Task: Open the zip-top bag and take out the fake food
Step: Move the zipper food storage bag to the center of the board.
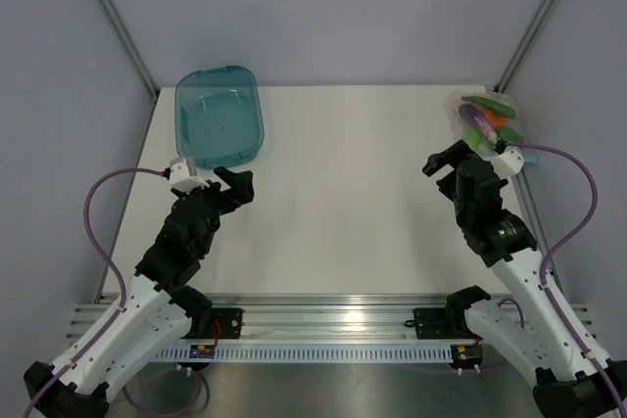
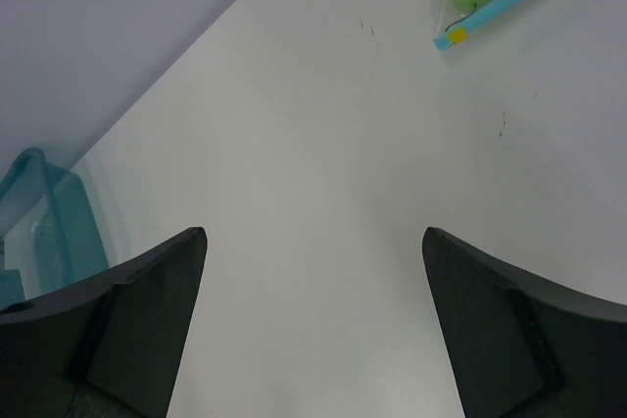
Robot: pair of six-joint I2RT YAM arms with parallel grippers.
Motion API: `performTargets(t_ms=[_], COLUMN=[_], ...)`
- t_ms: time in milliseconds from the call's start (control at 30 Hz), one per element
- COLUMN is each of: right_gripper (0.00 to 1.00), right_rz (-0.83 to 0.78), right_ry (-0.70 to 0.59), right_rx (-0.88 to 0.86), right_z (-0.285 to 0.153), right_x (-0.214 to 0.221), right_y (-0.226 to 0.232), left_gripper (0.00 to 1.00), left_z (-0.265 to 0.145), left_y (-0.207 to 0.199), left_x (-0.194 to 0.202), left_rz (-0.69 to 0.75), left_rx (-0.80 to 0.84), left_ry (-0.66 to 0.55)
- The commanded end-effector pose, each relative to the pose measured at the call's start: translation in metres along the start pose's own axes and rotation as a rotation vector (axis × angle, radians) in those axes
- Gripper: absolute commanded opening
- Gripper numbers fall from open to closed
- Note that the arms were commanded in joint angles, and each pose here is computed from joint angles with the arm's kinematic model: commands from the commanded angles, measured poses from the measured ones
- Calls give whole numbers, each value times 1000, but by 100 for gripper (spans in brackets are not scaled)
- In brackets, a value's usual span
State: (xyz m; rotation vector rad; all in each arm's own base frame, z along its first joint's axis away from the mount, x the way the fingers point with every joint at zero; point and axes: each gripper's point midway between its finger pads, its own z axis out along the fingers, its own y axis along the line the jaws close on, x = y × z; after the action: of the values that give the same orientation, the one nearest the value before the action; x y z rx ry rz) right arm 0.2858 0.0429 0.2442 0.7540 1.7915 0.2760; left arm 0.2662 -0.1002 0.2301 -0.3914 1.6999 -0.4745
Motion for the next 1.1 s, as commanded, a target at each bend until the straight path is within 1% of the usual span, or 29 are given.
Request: performTargets(t_ms=[0, 67, 200, 300, 400, 433, 500, 567, 600, 633, 667, 733, 800, 900, 933, 967, 1033, 1067], right_gripper=[99, 99, 99, 99, 100, 99, 99, 99, 100, 99, 100, 99, 99, 99, 99, 99, 100, 99], right_rz=[22, 19, 28, 40, 43, 45, 107, 145, 189, 205, 226, 297, 357, 400, 398, 397, 389, 391], right_ry=[-24, -23, 4, 13, 3, 27, 14, 47, 30, 68, 73, 66, 41, 21, 28, 20, 39, 34], right_rx=[-21, -22, -72, -29, 52, 58, 95, 131, 160, 162, 172, 188, 167, 153, 188, 185, 240, 245], right_z=[-4, -4, 0, 9, 23, 29, 43, 58, 66, 74, 79, 94, 105, 123, 132, 137, 151, 156], right_x=[-8, -5, 5, 10, 9, 13, 4, 8, 0, 7, 6, 0, -4, -8, -3, -9, -2, -7], right_y=[5, 2, 11, 7, -4, -6, -17, -27, -38, -42, -46, -58, -59, -58, -64, -60, -68, -67], left_gripper=[99, 99, 99, 99, 99, 99, 99, 99, 99, 99, 99, 99, 99, 99, 99, 99, 99, 99], left_z=[-1, 0, 0, 0, 1, 1, 1, 2, 3, 3, 4, 5, 5, 5, 4, 4, 4, 4], left_y=[-17, -18, -18, -19, -20, -21, -21, -20, -19, -19, -18, -19, -20, -20, -20, -21, -23, -24], left_x=[-22, -22, -22, -21, -20, -20, -19, -19, -18, -18, -17, -16, -16, -16, -16, -16, -16, -15], left_rz=[-38, -38, -37, -37, -38, -38, -37, -35, -30, -29, -26, -27, -28, -29, -29, -31, -35, -37], left_rx=[47, 47, 48, 55, 58, 60, 64, 58, 52, 50, 48, 49, 52, 54, 55, 61, 73, 76], left_ry=[-57, -58, -56, -51, -47, -46, -45, -47, -46, -46, -43, -40, -38, -38, -39, -37, -35, -32])
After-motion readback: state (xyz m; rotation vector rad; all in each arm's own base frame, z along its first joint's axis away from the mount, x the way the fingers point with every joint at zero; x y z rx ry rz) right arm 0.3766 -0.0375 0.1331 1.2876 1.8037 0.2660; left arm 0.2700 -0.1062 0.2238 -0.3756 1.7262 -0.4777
